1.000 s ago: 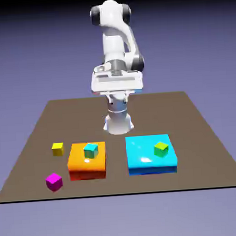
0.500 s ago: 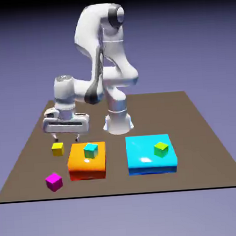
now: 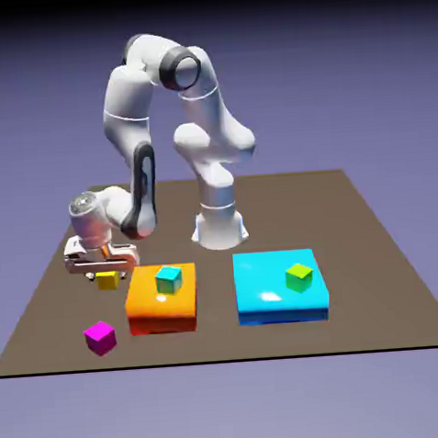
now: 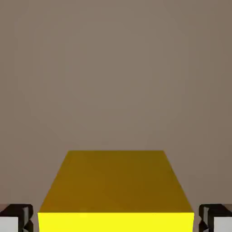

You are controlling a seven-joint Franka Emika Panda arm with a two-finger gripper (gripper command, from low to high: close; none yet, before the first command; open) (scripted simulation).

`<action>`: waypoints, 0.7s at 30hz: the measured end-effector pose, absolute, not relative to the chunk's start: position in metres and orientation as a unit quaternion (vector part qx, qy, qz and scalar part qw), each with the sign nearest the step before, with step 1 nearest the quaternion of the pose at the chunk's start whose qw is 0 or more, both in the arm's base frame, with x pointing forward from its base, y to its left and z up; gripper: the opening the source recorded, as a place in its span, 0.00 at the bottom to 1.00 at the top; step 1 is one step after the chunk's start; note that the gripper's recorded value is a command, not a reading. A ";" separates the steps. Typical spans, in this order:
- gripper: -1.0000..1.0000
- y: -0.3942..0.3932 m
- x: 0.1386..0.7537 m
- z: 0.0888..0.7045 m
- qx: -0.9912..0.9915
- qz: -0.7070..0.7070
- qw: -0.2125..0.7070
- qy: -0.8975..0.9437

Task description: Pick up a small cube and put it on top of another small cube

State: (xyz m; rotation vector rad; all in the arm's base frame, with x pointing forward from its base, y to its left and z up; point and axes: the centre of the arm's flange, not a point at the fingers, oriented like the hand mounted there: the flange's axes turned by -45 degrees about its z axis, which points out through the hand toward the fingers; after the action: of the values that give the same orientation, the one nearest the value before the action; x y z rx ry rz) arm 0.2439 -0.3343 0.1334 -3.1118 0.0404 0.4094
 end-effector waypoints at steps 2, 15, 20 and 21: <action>0.00 -0.335 0.249 0.157 -0.991 0.130 0.001 0.013; 0.00 -0.192 0.408 0.295 -0.991 0.128 0.000 -0.028; 0.00 -0.129 0.435 0.340 -0.991 0.130 -0.003 -0.037; 0.00 -0.130 0.433 0.324 -0.991 0.130 -0.003 -0.037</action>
State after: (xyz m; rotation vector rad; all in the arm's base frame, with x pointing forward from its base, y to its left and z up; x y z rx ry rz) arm 0.4331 -0.1297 0.3242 -3.1192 -0.1159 0.4090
